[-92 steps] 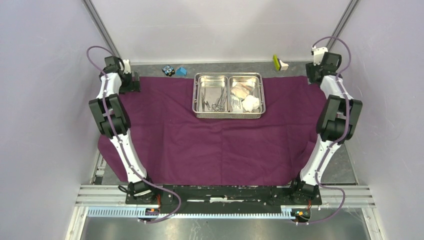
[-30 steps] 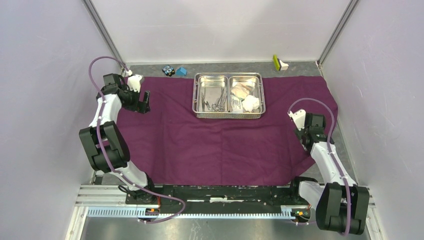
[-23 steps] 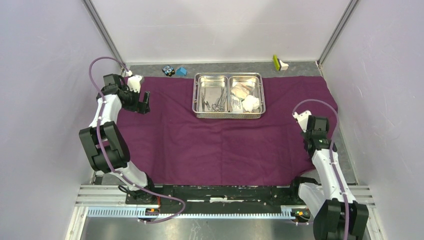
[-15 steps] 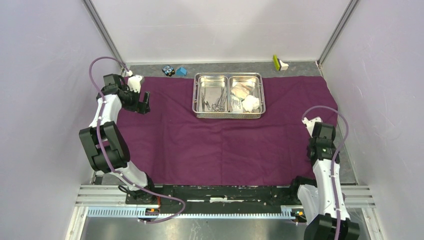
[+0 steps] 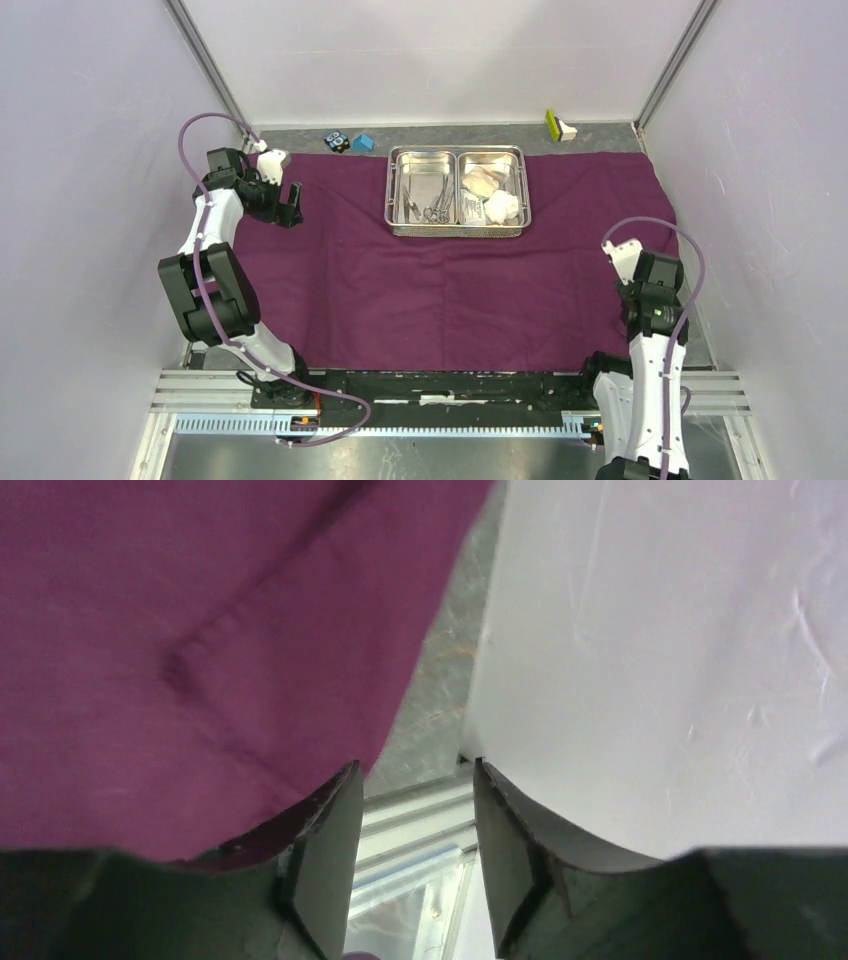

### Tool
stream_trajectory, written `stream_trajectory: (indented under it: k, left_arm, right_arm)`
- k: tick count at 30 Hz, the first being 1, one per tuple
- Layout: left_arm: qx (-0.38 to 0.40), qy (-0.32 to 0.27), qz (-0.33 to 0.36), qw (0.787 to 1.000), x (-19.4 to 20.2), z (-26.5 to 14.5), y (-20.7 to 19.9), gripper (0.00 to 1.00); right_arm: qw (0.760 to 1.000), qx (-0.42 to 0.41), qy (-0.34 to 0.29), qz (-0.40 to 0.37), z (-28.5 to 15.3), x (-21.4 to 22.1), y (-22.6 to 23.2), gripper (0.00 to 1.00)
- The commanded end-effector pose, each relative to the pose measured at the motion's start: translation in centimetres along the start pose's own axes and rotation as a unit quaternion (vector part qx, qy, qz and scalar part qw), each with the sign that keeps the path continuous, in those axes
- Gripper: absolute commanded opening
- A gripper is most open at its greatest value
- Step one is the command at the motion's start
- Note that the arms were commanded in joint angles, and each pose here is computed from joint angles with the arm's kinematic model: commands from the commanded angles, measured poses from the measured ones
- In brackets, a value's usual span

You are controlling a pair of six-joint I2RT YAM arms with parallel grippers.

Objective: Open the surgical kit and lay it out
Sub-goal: Open the surgical kit at the center of the board.

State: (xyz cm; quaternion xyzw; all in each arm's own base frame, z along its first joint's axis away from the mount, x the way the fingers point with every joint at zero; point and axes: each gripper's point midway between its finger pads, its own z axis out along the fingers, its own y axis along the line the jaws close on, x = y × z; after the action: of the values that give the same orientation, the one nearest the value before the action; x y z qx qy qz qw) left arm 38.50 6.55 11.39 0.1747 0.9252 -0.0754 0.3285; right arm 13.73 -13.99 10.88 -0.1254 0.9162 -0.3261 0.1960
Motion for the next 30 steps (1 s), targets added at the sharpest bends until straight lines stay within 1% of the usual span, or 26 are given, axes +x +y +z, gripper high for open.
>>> stream_trajectory:
  k: [1, 3, 6, 9, 13, 19, 24, 25, 28, 30]
  left_arm:
    - [0.007, -0.039, 0.025, 0.999, -2.5, -0.6, 0.0, 1.0]
    - [0.008, -0.039, 0.022, 0.999, -2.6, -0.5, 0.0, 1.0]
    - [0.008, -0.037, 0.016, 0.999, -2.4, -0.4, 0.0, 1.0]
    - [0.008, -0.035, 0.012, 0.999, -2.4, -0.4, -0.1, 1.0]
    - [0.006, -0.03, 0.003, 1.0, -2.3, -0.3, -0.2, 1.0]
    - [-0.009, -0.015, 0.0, 1.0, -2.5, -0.2, 0.2, 1.0]
    - [-0.02, -0.011, -0.002, 1.0, -2.9, -0.2, 0.1, 1.0]
    - [-0.022, -0.011, -0.001, 1.0, -3.0, -0.2, 0.0, 1.0]
    - [-0.024, -0.006, -0.003, 1.0, -2.9, 0.0, -0.2, 1.0]
    - [-0.027, -0.002, -0.003, 1.0, -2.9, 0.2, -0.3, 1.0]
  right_arm:
    - [0.986, -0.138, -0.082, -0.034, -1.4, -3.4, 3.4, 0.62]
    - [0.982, -0.159, -0.084, -0.053, -0.7, -3.5, 4.5, 0.66]
    - [0.978, -0.176, -0.074, -0.079, 0.8, -3.1, 5.7, 0.68]
    - [0.972, -0.199, -0.072, -0.103, 1.7, -2.9, 7.0, 0.69]
    - [0.968, -0.206, -0.077, -0.121, 2.4, -3.2, 7.4, 0.68]
    - [0.956, -0.242, -0.048, -0.16, 4.1, -1.6, 9.5, 0.67]
    - [0.954, -0.246, -0.029, -0.169, 5.3, -0.5, 10.5, 0.61]
    - [0.955, -0.24, -0.026, -0.17, 5.5, -0.5, 10.4, 0.58]
    - [0.957, -0.231, -0.023, -0.174, 5.7, -0.6, 9.9, 0.45]
    - [0.958, -0.227, -0.026, -0.175, 5.6, -0.9, 9.4, 0.39]
